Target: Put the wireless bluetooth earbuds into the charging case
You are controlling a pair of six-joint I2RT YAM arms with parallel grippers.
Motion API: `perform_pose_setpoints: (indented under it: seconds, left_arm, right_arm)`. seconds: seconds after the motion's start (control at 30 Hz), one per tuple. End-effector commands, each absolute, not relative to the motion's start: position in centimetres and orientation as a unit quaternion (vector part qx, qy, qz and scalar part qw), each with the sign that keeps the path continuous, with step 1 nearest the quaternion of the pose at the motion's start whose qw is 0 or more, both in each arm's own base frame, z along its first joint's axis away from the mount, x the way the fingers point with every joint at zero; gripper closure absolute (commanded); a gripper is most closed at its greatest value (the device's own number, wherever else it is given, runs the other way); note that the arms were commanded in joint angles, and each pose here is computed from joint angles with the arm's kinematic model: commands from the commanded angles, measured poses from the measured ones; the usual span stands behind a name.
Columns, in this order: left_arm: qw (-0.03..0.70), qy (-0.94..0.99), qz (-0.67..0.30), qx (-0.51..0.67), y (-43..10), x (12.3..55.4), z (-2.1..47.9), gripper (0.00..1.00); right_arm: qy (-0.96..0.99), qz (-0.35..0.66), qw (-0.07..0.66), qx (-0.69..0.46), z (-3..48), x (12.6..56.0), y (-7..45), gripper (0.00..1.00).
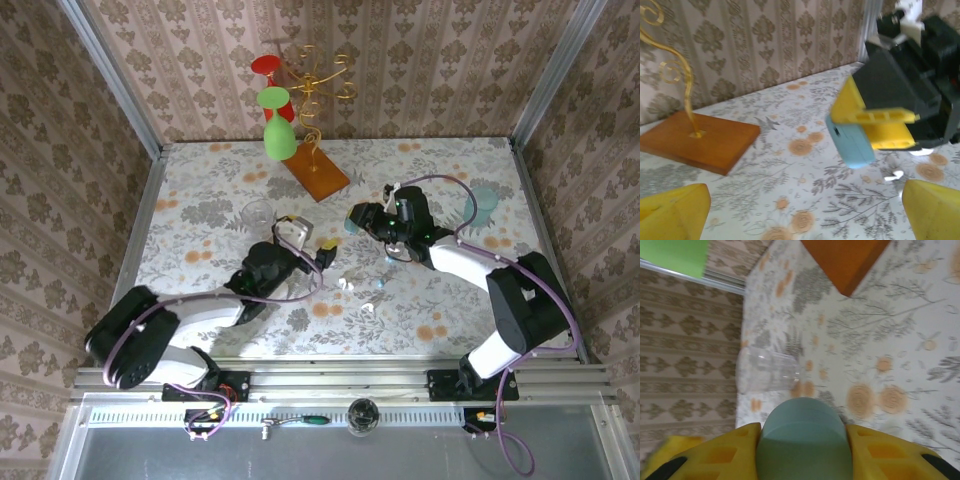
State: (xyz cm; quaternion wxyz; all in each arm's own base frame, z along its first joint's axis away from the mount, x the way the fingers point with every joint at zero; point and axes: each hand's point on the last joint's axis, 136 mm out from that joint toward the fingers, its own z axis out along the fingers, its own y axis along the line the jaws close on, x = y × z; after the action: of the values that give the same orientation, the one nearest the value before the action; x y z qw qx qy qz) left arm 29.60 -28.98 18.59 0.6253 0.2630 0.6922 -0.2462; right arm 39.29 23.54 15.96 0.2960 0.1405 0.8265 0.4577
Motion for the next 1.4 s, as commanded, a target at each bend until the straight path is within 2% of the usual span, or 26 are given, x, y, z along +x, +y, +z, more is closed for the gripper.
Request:
perform_pose_setpoints:
  seconds: [0.0, 0.23, 0.5, 0.77, 0.87, 1.0, 1.07, 1.17, 1.23, 1.37]
  left_arm:
    - [0.664, 0.639, -0.311, 0.233, -31.0, 30.0, 23.0, 0.02]
    - [0.657, 0.634, -0.339, 0.227, -32.7, 31.2, 22.8, 0.09]
    - [0.656, 0.626, -0.367, 0.207, -32.9, 32.6, 23.2, 0.26]
    - [0.642, 0.621, -0.391, 0.223, -34.0, 32.4, 23.2, 0.34]
    - [0.638, 0.625, -0.391, 0.223, -34.1, 32.5, 23.1, 0.46]
    - [0.628, 0.631, -0.394, 0.229, -34.3, 32.4, 22.9, 0.70]
    - [0.620, 0.636, -0.398, 0.230, -34.2, 32.3, 22.8, 0.78]
    - [0.600, 0.643, -0.421, 0.223, -33.7, 32.2, 23.0, 0.87]
    - [0.578, 0.647, -0.446, 0.220, -33.5, 32.0, 23.3, 0.88]
    - [0.519, 0.651, -0.502, 0.233, -33.4, 30.4, 24.0, 0.88]
  right_arm:
    - [0.786, 0.524, 0.299, 0.138, 20.0, 38.8, 24.5, 0.66]
    - [0.767, 0.555, 0.305, 0.103, 22.2, 37.8, 25.2, 0.67]
    - [0.764, 0.564, 0.301, 0.084, 22.8, 36.9, 25.8, 0.68]
    - [0.762, 0.573, 0.294, 0.070, 23.0, 36.5, 26.3, 0.68]
    - [0.762, 0.573, 0.292, 0.071, 22.9, 36.5, 26.4, 0.68]
    - [0.758, 0.576, 0.296, 0.072, 23.1, 36.5, 26.3, 0.68]
    - [0.757, 0.575, 0.303, 0.068, 23.3, 36.5, 26.2, 0.63]
    - [0.756, 0.565, 0.329, 0.046, 23.8, 36.3, 25.8, 0.39]
    - [0.756, 0.553, 0.349, 0.027, 24.2, 36.2, 25.2, 0.27]
    - [0.751, 0.531, 0.390, -0.045, 25.4, 35.1, 24.1, 0.17]
